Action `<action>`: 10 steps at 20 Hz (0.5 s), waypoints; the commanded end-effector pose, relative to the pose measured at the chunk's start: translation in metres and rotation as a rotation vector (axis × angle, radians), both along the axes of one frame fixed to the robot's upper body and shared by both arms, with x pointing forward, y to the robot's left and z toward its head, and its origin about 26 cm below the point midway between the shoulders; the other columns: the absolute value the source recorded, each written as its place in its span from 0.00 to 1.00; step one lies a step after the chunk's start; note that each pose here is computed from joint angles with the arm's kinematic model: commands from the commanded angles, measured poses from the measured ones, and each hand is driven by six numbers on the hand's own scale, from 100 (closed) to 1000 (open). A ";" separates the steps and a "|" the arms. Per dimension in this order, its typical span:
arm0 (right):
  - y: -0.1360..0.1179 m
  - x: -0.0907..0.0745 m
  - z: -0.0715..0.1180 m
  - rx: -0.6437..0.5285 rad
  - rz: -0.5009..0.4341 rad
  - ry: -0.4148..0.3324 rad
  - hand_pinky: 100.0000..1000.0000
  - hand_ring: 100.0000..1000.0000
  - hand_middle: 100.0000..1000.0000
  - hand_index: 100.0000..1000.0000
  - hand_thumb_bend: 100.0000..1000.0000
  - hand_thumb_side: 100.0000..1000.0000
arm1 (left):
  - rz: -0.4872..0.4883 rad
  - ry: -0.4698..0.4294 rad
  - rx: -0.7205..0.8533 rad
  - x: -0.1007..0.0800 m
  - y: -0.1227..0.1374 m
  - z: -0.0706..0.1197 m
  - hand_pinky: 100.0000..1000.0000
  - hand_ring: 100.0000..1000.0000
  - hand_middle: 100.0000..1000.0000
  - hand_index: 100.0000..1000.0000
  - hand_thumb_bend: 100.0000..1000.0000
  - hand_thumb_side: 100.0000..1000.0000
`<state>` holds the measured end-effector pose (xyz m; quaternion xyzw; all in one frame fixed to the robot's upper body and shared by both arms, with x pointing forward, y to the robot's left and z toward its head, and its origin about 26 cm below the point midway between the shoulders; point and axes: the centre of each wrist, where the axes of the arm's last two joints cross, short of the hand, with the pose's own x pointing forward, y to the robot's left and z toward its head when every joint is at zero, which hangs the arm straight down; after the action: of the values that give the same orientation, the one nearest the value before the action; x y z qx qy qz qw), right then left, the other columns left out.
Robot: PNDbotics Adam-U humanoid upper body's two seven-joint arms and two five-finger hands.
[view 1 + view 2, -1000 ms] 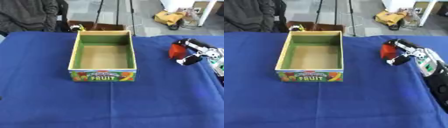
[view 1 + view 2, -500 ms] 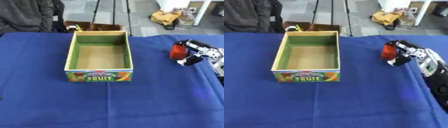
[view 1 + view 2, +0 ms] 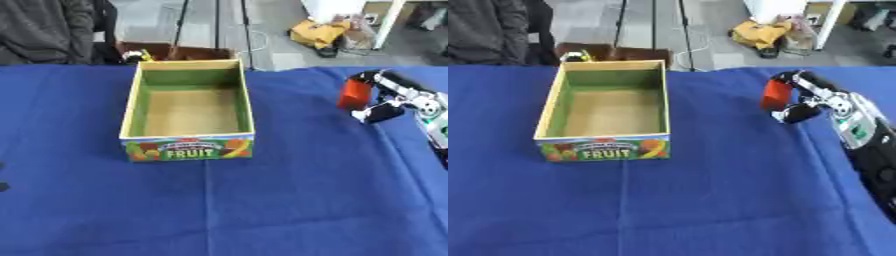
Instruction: Pick up objects on the table and place them in the box.
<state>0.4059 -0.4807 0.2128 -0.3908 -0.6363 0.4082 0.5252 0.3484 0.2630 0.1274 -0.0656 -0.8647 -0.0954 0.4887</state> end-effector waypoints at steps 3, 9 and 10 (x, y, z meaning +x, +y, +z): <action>0.011 0.000 0.033 0.033 0.065 -0.113 0.12 0.27 0.14 0.36 0.00 0.01 | 0.021 -0.023 0.009 -0.001 0.005 0.005 0.57 0.71 0.61 0.79 0.73 0.79; 0.053 0.013 0.060 0.051 0.218 -0.185 0.13 0.27 0.15 0.36 0.00 0.01 | 0.030 -0.015 0.010 -0.003 0.007 0.002 0.57 0.71 0.61 0.79 0.73 0.79; 0.063 0.016 0.064 0.047 0.250 -0.190 0.13 0.27 0.15 0.36 0.00 0.01 | 0.031 -0.013 0.010 -0.003 0.007 0.001 0.58 0.71 0.61 0.79 0.73 0.79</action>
<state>0.4234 -0.4242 0.2565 -0.3324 -0.7238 0.4117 0.4428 0.3454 0.2668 0.1215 -0.0551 -0.8623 -0.0926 0.4948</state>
